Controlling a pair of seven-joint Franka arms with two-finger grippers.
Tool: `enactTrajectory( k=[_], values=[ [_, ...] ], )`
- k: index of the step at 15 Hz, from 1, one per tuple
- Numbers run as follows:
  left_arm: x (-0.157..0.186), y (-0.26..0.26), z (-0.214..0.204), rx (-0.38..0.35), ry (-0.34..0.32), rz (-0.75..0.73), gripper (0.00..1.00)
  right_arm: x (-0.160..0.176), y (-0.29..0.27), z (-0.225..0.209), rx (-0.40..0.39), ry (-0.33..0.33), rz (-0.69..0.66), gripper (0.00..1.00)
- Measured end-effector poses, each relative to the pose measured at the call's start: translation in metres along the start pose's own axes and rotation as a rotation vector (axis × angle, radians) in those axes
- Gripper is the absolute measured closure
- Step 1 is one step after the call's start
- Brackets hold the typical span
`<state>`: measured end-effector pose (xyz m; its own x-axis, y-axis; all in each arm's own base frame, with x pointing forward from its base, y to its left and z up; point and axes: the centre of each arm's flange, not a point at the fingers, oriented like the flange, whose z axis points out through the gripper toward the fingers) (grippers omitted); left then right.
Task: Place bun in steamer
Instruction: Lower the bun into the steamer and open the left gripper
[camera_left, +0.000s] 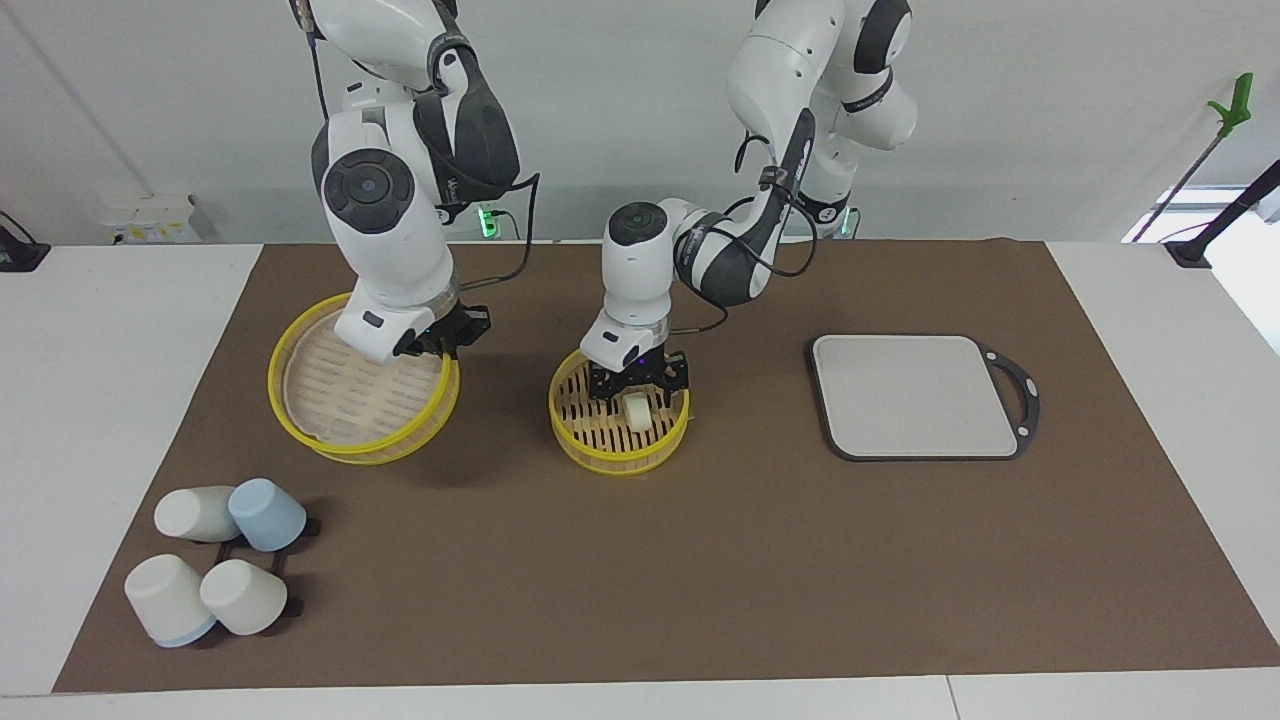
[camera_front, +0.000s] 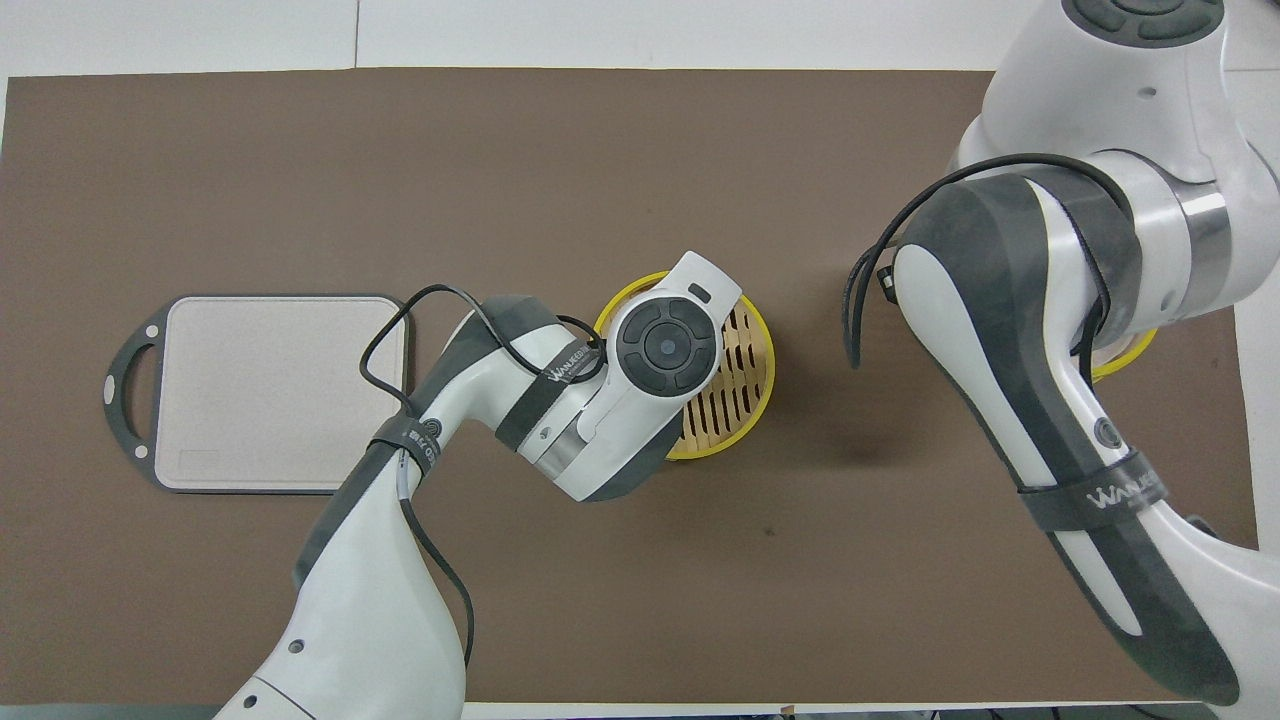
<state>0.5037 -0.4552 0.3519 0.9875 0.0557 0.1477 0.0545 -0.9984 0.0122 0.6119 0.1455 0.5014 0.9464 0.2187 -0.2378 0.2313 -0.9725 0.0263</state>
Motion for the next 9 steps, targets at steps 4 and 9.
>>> enactTrajectory(
  k=[4,9],
  values=[
    [0.042,-0.079,-0.080,0.061,-0.041,-0.122,0.00,0.002,-0.011,-0.001,-0.002,0.023,-0.003,0.92],
    [0.103,-0.247,-0.143,0.104,-0.114,-0.117,0.00,0.013,-0.126,-0.001,0.054,0.189,0.098,0.92]
  ],
)
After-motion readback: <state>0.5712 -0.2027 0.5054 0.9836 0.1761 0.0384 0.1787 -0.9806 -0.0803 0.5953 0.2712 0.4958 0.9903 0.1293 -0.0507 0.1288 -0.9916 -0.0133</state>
